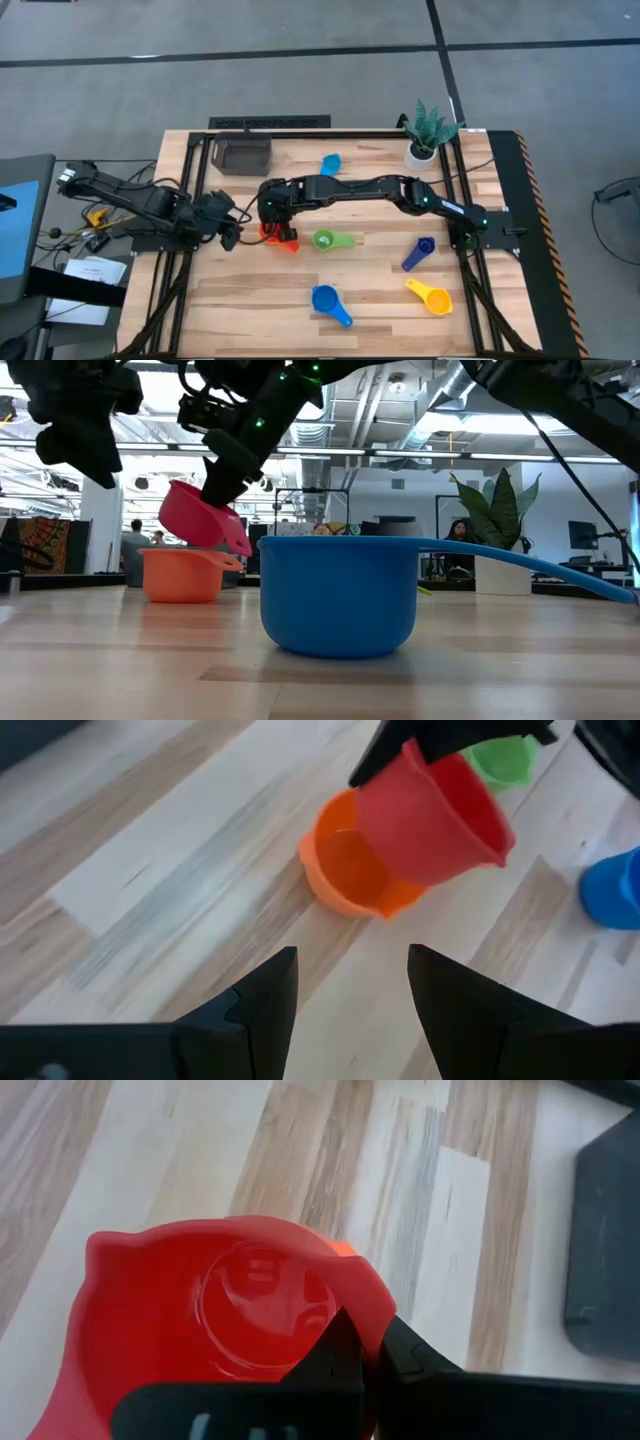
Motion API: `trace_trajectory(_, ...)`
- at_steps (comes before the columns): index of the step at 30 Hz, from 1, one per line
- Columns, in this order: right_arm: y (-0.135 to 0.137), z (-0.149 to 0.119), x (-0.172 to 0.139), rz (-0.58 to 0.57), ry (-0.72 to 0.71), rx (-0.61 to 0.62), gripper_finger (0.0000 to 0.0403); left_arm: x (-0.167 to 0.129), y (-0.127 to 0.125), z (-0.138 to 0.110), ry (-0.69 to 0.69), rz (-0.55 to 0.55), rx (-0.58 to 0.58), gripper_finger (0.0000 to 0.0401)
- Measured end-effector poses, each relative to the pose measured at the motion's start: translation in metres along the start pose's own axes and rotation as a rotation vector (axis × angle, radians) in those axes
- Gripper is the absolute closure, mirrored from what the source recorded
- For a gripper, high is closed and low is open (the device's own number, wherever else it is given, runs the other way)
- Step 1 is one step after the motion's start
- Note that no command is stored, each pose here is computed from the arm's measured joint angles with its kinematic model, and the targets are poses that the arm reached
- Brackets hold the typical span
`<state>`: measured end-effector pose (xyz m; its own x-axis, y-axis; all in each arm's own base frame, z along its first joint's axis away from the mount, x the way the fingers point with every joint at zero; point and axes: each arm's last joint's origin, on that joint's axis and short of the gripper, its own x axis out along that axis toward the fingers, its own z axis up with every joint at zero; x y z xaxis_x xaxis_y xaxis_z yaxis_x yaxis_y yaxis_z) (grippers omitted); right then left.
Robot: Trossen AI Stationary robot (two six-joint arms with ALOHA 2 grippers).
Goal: Nest measuring cups in basket
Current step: Stack the red measuring cup on top of the orange measuring cup
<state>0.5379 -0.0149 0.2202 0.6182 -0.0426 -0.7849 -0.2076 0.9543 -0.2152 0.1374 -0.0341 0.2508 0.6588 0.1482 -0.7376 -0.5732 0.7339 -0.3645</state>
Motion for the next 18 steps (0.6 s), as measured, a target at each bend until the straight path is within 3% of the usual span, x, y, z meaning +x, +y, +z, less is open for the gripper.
trace_trajectory(18, 0.0032, -0.0008, 0.0043, 0.01, -0.015, -0.057, 0.0377, 0.0028, -0.0043, 0.0026, -0.039, -0.009, -0.073, 0.0223)
